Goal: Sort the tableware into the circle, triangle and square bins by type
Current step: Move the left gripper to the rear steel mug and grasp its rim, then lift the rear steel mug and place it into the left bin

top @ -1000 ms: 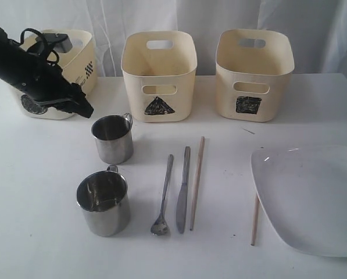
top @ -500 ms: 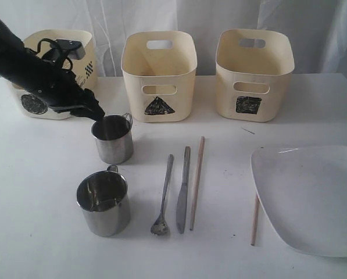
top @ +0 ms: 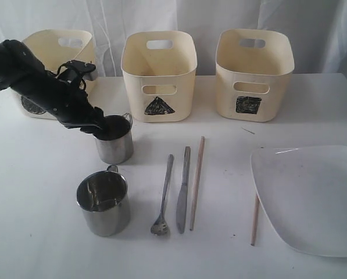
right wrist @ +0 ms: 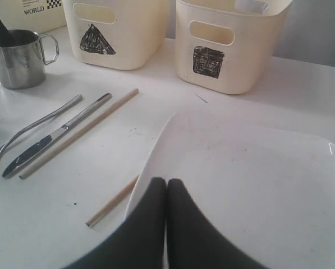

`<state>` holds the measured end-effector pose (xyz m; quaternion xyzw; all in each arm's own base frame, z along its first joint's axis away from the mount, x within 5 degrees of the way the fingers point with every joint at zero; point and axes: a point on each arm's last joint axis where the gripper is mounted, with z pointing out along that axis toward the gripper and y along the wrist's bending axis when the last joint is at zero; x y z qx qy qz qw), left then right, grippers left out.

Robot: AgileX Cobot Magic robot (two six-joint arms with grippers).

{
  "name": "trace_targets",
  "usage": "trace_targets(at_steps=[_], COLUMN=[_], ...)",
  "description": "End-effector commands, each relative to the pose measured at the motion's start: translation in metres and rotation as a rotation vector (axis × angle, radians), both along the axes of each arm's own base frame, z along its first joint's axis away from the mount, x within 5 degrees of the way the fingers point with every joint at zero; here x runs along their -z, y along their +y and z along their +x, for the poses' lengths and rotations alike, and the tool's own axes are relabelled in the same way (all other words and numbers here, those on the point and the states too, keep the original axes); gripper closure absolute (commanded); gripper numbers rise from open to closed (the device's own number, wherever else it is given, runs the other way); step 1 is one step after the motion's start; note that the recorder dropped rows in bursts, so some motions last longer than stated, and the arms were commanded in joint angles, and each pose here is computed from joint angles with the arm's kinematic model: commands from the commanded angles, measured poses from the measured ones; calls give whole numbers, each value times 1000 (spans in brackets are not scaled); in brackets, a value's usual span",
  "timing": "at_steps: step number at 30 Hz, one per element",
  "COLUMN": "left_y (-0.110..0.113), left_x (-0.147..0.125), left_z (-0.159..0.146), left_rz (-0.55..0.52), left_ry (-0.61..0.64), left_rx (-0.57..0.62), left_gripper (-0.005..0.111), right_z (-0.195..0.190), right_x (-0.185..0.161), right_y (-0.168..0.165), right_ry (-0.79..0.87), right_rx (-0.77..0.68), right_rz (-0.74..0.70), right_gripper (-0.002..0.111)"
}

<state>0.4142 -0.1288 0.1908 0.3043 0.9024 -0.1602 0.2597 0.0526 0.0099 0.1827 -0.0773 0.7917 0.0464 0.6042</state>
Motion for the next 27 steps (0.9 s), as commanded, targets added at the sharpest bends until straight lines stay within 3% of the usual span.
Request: trace_targets(at_steps=[1,2,3,7,11,13,16,21,27], left_y=[-1,0,1,13,37,54,82,114,119], left_x=[-5,-12,-20,-72,-138,-161,-180,-174,-122], left_z=[-1,-2,-3,-6,-4,3,18,49,88], left_rz=[5,20,45,154,286,301,234,180,186], left_ry=[-9,-20,-40,-179,-413,-493,-598,-721,-663], left_rx=[7,22,42,31,-77,-171,-332,-457,-467], left_gripper=[85,100,106,107,107,107,107,107,107], right_z=[0,0,0,0,0,0,0,0,0], right_x=[1,1,1,1,1,1,1,1,1], right_y=[0,0,0,0,0,0,0,0,0], right_ry=[-6,-6,-6,-6,-6,-6,-6,-6,-6], right_rx=[7,7,7,7,7,7,7,7,7], right_rz=[2,2,2,2,2,2,2,2,2], right_gripper=[108,108,108,108,108,108,108,108,108])
